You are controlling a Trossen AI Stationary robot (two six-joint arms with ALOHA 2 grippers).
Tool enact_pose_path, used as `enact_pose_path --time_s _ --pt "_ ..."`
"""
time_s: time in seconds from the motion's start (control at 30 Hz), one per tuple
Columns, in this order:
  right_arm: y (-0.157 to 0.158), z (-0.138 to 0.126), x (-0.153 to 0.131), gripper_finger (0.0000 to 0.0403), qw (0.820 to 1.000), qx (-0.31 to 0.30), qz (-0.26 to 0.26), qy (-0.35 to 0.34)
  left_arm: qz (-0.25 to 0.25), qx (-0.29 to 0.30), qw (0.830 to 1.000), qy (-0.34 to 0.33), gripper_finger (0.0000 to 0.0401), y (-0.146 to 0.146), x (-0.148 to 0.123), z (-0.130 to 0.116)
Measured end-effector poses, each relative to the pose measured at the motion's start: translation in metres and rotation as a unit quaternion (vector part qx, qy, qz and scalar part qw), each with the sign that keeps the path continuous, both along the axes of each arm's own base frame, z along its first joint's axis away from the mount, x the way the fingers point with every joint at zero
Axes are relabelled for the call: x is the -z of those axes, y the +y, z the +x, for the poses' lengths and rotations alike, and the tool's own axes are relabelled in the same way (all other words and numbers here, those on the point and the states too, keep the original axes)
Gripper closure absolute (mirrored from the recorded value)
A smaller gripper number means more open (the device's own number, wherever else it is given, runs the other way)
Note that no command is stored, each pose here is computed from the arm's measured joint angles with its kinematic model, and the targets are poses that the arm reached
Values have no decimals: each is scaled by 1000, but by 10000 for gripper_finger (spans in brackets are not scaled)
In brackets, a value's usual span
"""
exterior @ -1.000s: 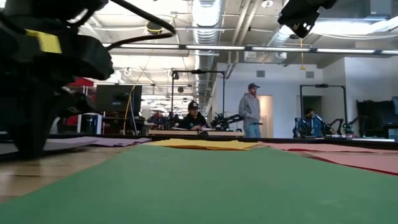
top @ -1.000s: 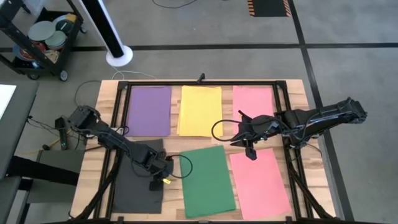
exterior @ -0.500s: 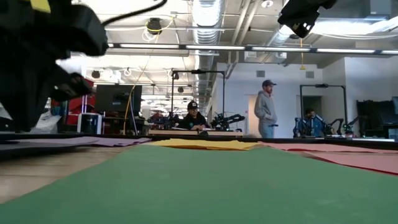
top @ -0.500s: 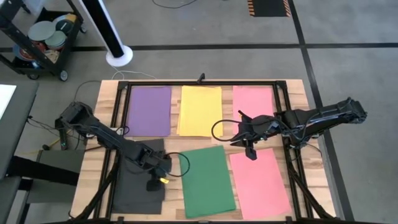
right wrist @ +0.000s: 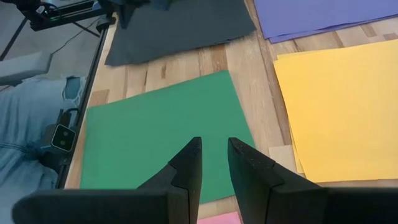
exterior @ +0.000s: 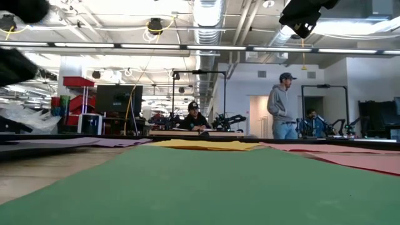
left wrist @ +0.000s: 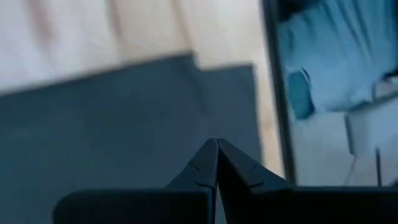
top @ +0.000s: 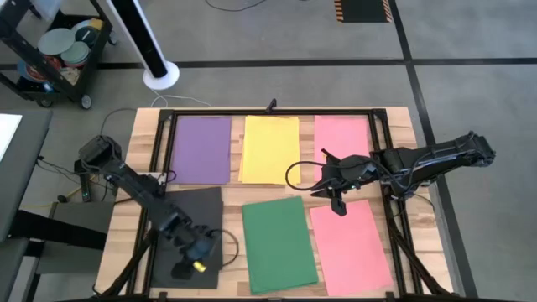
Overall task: Organize paper
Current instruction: Adjust the black paper
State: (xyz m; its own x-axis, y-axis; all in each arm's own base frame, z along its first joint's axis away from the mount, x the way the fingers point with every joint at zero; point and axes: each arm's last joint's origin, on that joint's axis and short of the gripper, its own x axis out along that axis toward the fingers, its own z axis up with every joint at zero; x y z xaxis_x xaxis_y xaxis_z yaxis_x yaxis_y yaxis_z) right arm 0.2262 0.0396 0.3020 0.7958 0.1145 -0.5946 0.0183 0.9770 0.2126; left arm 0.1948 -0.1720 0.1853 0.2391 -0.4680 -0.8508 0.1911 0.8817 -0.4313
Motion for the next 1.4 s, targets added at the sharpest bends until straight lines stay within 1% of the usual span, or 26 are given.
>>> enact_pose_path --time_s 0.1,0.17,0.27,0.37,0.43,0.5,0.7,0.77,0.93,1.07,1.2,1.4 --pt "0 0 0 326 1000 0 0 0 -15 16 1000 5 401 -16 -1 -13" --pt "0 0 0 326 1000 0 0 0 -28 17 999 8 401 -26 -2 -20" --pt "0 0 0 326 1000 0 0 0 -22 -4 1000 5 401 -35 -3 -29" --pt "0 0 0 326 1000 0 0 0 -3 -34 999 -17 401 -39 -2 -35" --pt "0 0 0 326 1000 0 0 0 6 -48 998 -30 401 -41 -1 -35" --pt "0 0 0 326 1000 0 0 0 3 -43 998 -34 401 -45 3 -34" --pt "0 0 0 326 1000 0 0 0 -26 6 999 -16 401 -60 19 -28" --pt "0 0 0 326 1000 0 0 0 -27 19 999 -4 401 -63 22 -28" --pt "0 0 0 326 1000 0 0 0 -29 44 998 -14 401 -72 19 -27" --pt "0 0 0 326 1000 0 1 0 -21 44 999 -10 401 -72 19 -29" --pt "1 0 0 326 1000 -3 1 0 16 19 1000 -6 401 -68 23 -32" --pt "2 0 0 326 1000 -4 0 0 26 2 999 -42 401 -67 19 -30"
